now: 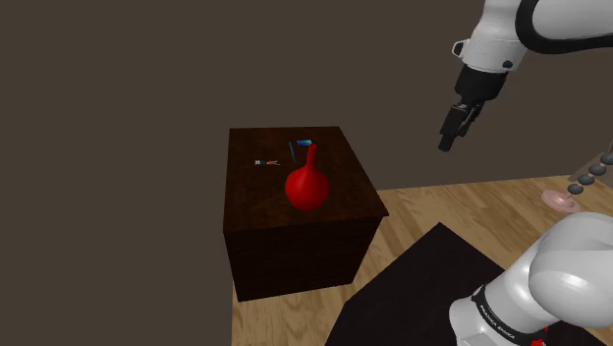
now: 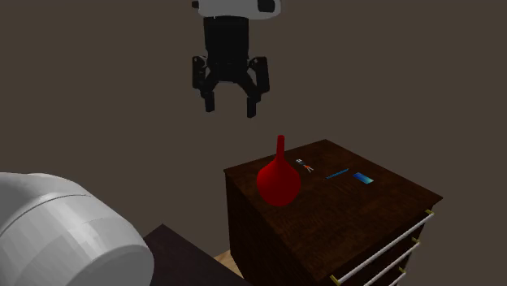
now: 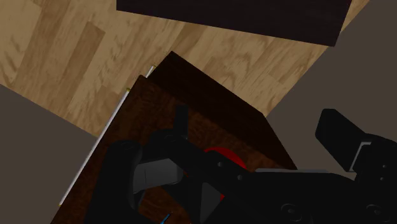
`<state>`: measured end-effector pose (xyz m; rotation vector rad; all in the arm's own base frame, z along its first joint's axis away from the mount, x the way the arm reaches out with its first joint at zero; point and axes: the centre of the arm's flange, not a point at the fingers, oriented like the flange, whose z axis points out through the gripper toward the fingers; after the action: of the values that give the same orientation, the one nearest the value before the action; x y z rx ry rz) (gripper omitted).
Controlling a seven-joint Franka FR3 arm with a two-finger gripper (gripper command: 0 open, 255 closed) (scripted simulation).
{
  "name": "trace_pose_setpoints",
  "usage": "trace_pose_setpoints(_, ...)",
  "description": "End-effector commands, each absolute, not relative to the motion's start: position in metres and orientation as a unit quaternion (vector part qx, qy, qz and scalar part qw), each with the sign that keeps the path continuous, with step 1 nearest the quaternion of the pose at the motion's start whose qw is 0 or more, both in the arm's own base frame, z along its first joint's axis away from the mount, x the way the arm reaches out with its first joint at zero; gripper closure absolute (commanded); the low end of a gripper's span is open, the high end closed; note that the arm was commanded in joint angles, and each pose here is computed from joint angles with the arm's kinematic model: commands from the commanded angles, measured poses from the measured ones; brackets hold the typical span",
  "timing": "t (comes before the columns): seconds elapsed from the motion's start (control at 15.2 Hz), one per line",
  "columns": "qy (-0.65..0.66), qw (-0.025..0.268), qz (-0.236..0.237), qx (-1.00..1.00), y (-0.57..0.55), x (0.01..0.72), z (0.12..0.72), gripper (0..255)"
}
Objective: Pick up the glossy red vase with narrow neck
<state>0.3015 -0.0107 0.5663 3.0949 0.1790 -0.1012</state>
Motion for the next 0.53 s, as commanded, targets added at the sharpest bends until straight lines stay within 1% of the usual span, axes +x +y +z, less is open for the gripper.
trace_pose_setpoints(0.0, 0.058, 0.020, -0.033, 0.998, -0.011, 0.302, 0.566, 0)
trace_pose_setpoints(0.46, 0.056, 0.017, -0.031, 0.998, 0.005, 0.382, 0.525, 0)
